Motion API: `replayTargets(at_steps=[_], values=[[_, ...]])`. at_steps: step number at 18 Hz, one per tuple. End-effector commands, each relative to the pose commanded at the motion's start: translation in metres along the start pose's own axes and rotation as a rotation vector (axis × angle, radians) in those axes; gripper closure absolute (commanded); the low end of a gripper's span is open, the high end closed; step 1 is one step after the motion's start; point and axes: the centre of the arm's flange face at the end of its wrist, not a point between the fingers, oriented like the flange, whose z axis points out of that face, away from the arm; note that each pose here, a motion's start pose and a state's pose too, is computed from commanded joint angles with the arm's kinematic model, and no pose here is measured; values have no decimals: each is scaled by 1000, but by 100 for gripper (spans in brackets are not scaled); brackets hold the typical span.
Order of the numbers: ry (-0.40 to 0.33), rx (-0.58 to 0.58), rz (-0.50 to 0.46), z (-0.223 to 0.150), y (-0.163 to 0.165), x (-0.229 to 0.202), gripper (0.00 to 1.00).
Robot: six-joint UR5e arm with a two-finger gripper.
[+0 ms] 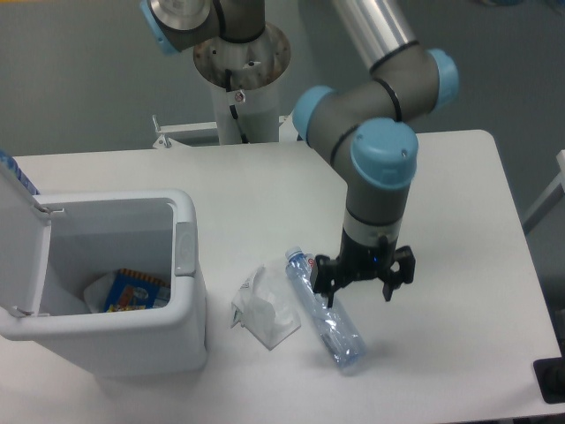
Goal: Place the trash in the trash can
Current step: 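Close the gripper on the bottle's cap end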
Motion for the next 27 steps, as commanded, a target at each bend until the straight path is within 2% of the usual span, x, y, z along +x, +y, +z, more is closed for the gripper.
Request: replayTargets(at_steps=[1, 2, 4, 11, 13, 17, 20, 22, 25, 27], values=[[1, -4, -3, 8, 1, -2, 0], [-15, -40, -3, 34, 6, -5, 0], [-37, -62, 10, 49, 7, 1, 0], [-48, -83, 7, 78, 9, 6, 0], [-80, -75, 11, 85, 9, 2, 0], [-92, -84, 18, 94, 10, 5, 0], [-99, -87, 20, 92, 10, 5, 13], [-100, -84, 21, 91, 10, 6, 28], [-103, -73, 24, 84, 7, 5, 37], [-104, -69, 28, 83, 5, 5, 37]])
